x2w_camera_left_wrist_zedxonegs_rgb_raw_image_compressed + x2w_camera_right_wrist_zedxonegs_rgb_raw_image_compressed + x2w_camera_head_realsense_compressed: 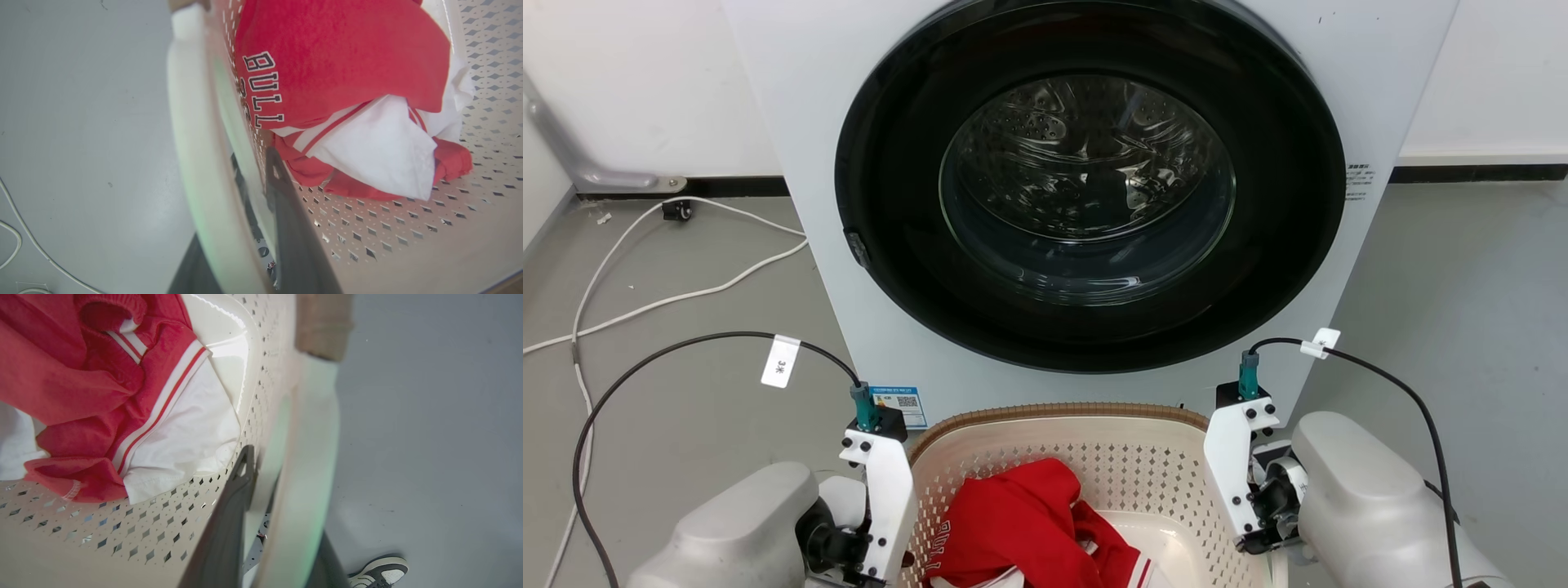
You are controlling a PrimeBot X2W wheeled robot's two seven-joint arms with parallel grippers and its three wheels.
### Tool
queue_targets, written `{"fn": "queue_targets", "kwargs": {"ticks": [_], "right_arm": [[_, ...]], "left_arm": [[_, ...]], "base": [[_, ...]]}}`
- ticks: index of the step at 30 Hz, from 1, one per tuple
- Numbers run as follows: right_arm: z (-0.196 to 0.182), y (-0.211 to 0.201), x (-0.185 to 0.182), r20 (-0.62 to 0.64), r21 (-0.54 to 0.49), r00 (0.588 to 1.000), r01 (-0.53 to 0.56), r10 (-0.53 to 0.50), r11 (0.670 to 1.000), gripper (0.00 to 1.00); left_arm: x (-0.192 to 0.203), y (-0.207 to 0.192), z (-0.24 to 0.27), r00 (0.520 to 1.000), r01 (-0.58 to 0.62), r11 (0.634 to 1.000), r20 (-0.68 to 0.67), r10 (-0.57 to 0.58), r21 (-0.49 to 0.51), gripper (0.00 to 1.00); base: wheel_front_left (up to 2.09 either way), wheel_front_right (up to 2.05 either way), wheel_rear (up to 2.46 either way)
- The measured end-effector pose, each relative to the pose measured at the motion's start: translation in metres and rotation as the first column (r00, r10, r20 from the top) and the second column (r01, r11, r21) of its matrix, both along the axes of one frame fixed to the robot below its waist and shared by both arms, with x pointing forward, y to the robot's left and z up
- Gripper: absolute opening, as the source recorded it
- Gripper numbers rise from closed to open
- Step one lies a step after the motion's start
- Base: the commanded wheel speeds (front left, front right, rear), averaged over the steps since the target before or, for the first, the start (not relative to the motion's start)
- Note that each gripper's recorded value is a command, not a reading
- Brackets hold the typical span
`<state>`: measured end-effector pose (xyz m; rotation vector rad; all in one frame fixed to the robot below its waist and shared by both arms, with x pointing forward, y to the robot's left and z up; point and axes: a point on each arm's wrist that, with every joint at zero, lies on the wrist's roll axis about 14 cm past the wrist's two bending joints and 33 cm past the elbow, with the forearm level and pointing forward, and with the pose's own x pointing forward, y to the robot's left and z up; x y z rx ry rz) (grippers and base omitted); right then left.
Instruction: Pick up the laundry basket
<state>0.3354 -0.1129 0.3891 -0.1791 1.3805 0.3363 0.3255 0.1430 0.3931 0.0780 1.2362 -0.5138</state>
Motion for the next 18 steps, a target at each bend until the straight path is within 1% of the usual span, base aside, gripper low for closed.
{"fn": "queue_targets", "kwargs": {"ticks": [18], "right_arm": [[-0.0028,-0.0025,-0.0027,-0.006,0.003,1.0,0.01,-0.01,1.0,0.0]], "left_arm": [[0.0004,-0.0018,-0.0019,1.0,0.002,1.0,-0.015,-0.002,0.001,0.0]], "base": [[0.0,0.0,0.0]]}}
